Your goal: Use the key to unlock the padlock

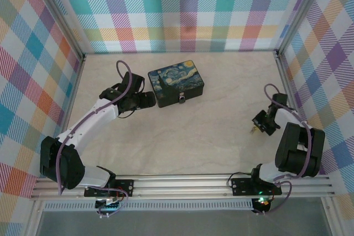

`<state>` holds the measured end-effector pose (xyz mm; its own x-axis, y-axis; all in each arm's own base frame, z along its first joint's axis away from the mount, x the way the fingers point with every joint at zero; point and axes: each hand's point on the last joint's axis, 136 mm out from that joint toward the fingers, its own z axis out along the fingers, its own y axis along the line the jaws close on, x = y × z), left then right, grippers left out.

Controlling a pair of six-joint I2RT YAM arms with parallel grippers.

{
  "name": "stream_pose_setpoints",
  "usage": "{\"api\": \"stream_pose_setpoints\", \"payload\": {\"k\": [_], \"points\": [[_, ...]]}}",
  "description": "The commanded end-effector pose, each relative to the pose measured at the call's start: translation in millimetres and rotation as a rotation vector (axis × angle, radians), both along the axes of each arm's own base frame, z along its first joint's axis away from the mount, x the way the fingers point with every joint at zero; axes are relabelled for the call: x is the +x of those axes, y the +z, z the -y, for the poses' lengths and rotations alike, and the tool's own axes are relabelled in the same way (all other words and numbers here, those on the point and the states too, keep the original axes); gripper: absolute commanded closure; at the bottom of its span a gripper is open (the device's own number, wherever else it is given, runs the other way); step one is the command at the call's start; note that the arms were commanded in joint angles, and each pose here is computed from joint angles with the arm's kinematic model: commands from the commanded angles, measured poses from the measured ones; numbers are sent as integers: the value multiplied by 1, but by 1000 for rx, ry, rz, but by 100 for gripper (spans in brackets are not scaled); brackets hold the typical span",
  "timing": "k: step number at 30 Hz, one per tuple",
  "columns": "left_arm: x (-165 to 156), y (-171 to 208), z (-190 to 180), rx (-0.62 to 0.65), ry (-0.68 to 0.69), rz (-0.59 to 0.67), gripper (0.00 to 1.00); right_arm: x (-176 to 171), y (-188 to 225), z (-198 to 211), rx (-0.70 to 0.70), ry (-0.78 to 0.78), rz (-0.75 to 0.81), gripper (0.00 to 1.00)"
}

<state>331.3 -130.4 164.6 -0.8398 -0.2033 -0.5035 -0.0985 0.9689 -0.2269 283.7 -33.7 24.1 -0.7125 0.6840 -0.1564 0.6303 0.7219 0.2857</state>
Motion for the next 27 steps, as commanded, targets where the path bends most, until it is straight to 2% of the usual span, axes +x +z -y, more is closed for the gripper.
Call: {"api": "stream_pose_setpoints", "payload": {"k": [1,11,18,21,27], "points": [[-5,2,6,-55,1,12,16,27,24,-53,48,191,99,97],[-12,-11,40,-138,-62,3,16,30,39,-182,113,516,126,95],[-16,-8,41,-181,-58,17,16,9,24,-273,122,737,70,94],[-20,-7,34,-179,-43,28,15,-3,12,-296,100,791,15,92],[-25,4,20,-207,-20,64,14,-10,7,-301,51,803,-18,72]]}}
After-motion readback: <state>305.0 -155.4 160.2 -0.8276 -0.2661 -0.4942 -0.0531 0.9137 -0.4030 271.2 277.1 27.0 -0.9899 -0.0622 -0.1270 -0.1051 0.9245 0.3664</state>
